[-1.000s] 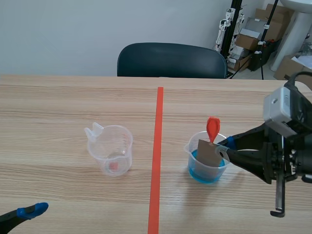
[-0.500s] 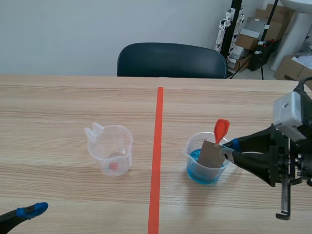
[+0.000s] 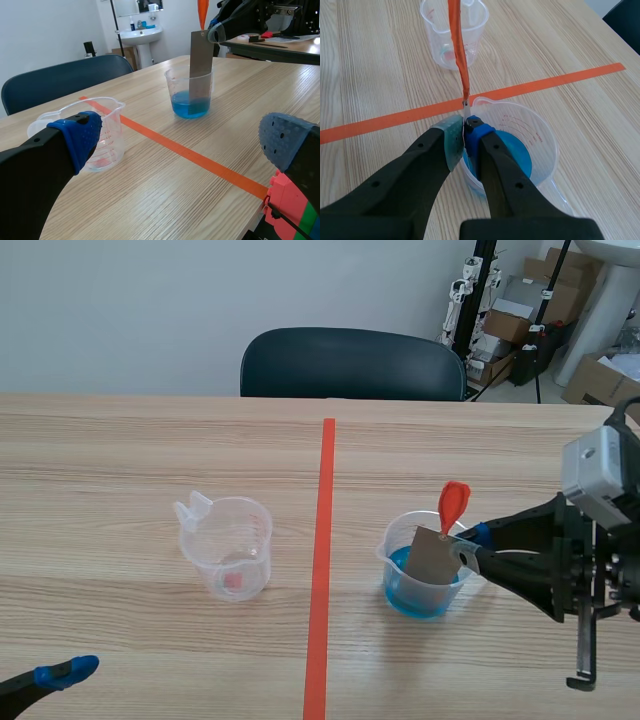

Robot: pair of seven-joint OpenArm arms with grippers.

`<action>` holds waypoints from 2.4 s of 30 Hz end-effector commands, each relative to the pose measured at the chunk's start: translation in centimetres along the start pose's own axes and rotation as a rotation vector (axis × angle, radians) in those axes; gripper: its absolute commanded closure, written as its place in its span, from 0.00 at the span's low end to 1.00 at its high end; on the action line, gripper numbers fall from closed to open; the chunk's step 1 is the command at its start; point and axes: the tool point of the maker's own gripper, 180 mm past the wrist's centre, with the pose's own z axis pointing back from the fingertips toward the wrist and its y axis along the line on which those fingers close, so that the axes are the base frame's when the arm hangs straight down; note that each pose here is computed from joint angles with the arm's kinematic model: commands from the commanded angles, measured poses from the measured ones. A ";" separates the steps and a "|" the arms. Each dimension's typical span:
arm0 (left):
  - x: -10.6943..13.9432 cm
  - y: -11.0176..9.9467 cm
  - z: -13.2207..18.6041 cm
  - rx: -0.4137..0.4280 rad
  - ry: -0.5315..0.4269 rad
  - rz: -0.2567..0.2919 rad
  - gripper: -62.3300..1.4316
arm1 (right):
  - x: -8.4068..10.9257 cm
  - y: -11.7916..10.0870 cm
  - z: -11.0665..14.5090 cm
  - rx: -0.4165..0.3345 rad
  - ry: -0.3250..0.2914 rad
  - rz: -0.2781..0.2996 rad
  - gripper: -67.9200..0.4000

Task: Do the redox reaction experiment. lower the plate into the blue solution

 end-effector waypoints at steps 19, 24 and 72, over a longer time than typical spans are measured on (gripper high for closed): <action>0.4 0.2 0.0 0.008 -0.020 0.000 0.00 | 1.6 -2.3 0.3 -0.097 -0.056 0.054 0.99; 0.4 0.2 0.0 0.008 -0.020 0.000 0.00 | 1.5 -2.4 0.3 -0.103 -0.057 0.055 0.99; 0.4 0.2 0.0 0.008 -0.020 0.000 0.00 | 1.5 -2.4 0.3 -0.104 -0.055 0.053 0.99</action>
